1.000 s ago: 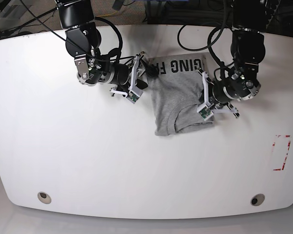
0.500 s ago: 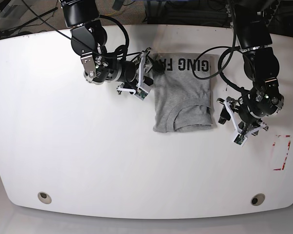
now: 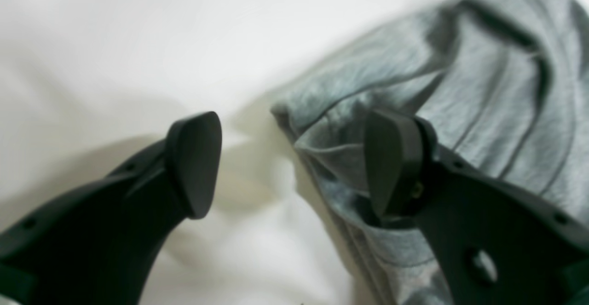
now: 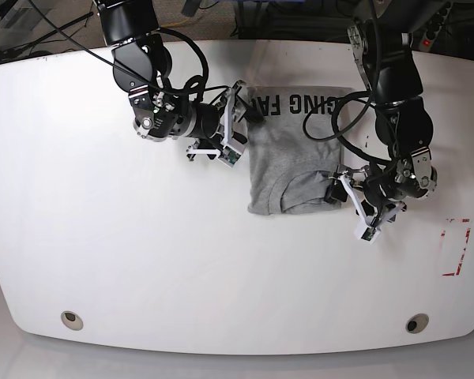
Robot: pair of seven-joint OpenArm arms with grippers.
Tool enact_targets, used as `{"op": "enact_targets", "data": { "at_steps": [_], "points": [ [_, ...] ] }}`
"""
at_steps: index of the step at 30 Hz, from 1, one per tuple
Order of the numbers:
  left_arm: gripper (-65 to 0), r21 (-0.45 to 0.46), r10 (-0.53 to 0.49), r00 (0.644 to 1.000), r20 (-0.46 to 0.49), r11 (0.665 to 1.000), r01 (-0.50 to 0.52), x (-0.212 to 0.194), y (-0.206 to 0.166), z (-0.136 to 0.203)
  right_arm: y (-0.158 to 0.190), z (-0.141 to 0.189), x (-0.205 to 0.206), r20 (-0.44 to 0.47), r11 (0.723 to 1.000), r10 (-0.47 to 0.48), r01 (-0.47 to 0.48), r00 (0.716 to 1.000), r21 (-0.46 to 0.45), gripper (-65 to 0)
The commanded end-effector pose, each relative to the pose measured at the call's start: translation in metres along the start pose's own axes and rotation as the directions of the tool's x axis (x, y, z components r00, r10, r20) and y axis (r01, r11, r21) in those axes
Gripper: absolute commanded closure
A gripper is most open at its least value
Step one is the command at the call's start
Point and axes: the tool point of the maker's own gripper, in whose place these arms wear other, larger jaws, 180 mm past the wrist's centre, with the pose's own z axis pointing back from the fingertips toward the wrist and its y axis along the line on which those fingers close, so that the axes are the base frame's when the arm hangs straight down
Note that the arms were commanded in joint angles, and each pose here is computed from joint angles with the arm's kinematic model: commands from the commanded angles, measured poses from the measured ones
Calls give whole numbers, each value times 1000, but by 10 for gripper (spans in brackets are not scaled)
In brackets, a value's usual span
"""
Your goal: Fold the T-shirt properly
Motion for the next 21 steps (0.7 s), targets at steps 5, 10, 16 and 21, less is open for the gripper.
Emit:
{"op": "enact_targets", "data": {
  "at_steps": [5, 10, 16, 21],
  "points": [
    [-439, -41, -85, 995, 52, 995, 87, 27, -17, -7, -3, 5, 17, 55, 1000, 13, -13, 998, -6, -306],
    [-222, -57, -108, 993, 36, 992, 110, 20, -25, -13, -2, 4, 18, 56, 1000, 14, -13, 998, -5, -306],
    [-139, -53, -114, 993, 17, 992, 114, 17, -24, -11, -2, 8, 24, 72, 1000, 29, -29, 997, -11, -306],
    [-175, -34, -121, 992, -19, 992, 120, 9, -13, -7, -2, 9, 25, 75, 999, 30, -29, 997, -14, -306]
  ]
}}
